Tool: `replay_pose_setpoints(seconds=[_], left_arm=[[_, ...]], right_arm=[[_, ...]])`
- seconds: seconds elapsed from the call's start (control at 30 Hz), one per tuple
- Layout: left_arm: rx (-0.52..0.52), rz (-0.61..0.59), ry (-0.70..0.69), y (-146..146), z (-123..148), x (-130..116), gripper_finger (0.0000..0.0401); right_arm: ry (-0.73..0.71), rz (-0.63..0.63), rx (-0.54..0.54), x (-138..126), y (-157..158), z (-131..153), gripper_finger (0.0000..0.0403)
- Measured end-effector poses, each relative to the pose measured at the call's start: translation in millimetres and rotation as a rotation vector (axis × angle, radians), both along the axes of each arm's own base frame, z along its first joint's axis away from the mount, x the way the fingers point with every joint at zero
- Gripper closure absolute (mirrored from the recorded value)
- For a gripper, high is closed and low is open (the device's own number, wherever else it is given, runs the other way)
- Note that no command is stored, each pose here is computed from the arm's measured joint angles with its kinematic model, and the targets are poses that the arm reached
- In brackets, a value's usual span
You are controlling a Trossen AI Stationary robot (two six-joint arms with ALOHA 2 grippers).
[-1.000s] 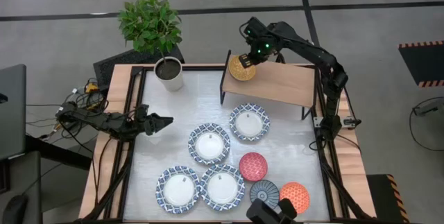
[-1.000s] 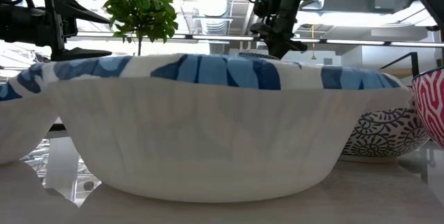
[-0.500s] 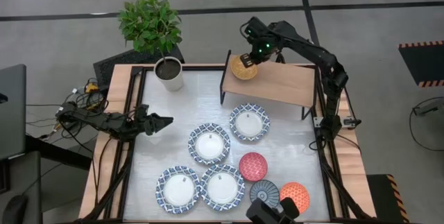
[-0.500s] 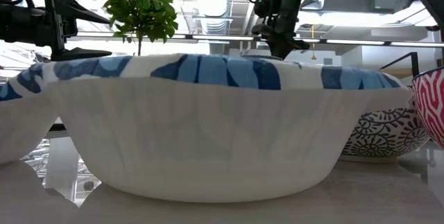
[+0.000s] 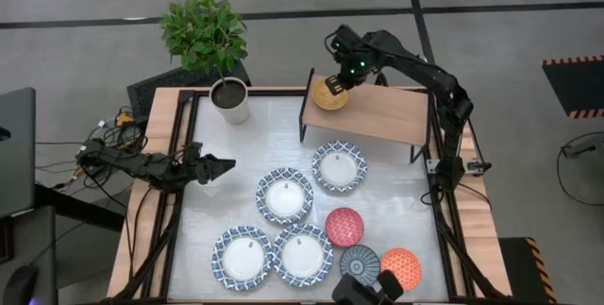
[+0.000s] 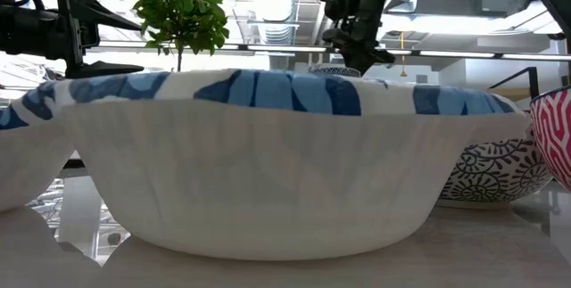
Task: Place and stack bowls onto a shelf
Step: Put the yellow bowl on the shelf, then stack the orange bowl on top of the yellow bowl on the shelf
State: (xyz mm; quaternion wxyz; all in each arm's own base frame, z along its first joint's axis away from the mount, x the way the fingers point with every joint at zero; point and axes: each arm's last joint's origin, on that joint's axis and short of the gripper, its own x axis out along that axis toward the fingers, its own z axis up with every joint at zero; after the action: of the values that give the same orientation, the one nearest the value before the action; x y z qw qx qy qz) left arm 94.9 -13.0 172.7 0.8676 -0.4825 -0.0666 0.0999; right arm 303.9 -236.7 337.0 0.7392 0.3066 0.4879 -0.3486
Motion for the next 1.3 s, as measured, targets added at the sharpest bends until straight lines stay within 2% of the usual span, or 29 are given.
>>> replay_pose_setpoints(seconds=[0.6, 0.73, 0.9, 1.0, 1.13, 1.3], left_arm=[[0.001, -0.027, 0.0, -1, 0, 0, 0.0155], [0.001, -0.028, 0.0, -1, 0, 0, 0.0155], [0.001, -0.027, 0.0, -1, 0, 0, 0.0155], [0.001, -0.027, 0.0, -1, 0, 0, 0.0155], [0.0, -0.027, 0.0, -1, 0, 0, 0.0155], [-0.037, -0.028, -0.011, -1, 0, 0, 0.0155]], right_arm=[[-0.033, 0.076, -0.06, 5, -1, 4, 0.0332], [-0.029, 0.094, -0.066, 5, -1, 4, 0.03], [-0.031, 0.109, -0.059, 4, -1, 4, 0.0233], [-0.088, 0.122, -0.036, 1, -1, 15, 0.0201], [-0.164, 0.148, 0.001, -10, 8, 49, 0.0184], [-0.126, 0.199, 0.073, -35, 56, 88, 0.0189]])
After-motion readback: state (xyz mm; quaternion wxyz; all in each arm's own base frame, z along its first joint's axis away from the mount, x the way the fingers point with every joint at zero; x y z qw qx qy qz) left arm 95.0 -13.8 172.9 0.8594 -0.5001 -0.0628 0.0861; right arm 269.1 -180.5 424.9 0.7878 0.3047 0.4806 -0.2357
